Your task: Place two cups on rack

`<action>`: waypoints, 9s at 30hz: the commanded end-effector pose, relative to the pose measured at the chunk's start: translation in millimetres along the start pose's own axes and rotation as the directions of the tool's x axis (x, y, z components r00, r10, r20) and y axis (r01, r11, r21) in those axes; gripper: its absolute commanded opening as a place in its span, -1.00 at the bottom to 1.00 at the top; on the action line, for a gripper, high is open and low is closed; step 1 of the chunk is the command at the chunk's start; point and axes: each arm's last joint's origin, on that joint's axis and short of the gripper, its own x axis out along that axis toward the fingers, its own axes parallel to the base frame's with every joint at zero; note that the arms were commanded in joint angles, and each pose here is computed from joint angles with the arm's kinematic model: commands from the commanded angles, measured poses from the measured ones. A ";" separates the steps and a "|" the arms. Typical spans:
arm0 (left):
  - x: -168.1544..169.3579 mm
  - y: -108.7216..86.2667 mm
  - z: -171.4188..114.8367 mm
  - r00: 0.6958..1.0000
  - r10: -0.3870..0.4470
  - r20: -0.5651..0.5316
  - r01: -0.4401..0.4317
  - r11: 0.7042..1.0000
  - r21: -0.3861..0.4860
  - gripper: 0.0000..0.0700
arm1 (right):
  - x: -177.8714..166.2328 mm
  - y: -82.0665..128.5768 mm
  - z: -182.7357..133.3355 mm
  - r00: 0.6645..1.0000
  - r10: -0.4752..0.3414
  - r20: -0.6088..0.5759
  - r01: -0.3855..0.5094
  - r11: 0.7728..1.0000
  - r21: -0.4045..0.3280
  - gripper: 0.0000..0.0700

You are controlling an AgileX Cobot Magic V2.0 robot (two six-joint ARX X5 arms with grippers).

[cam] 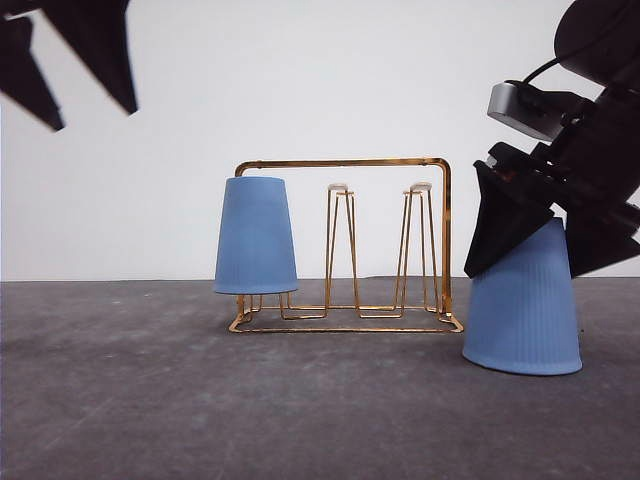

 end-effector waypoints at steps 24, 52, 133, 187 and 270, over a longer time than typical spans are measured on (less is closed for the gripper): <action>0.4 -2.3 5.5 0.999 -0.009 0.049 0.010 1.000 -0.016 0.46 | -78.4 44.4 108.2 0.969 0.063 0.240 -0.007 0.974 -0.225 0.07; -0.3 3.4 12.3 0.993 0.007 0.119 -0.005 1.000 -0.022 0.46 | 1.8 13.7 107.1 0.994 0.019 0.111 -0.004 0.991 -0.134 0.80; 36.3 58.2 -189.5 0.731 0.438 0.524 -0.247 0.884 -0.396 -0.96 | -130.5 -8.4 8.3 0.910 -0.333 0.247 0.297 0.940 0.170 -0.98; 44.4 45.3 -211.9 0.715 0.400 0.573 -0.242 0.911 -0.334 -0.96 | -126.5 -2.5 -100.7 0.698 -0.549 0.460 0.526 0.829 0.191 -0.98; 44.4 45.3 -211.9 0.715 0.400 0.573 -0.242 0.911 -0.334 -0.96 | -90.1 -7.2 -169.5 0.579 -0.519 0.629 0.525 0.828 0.200 -0.98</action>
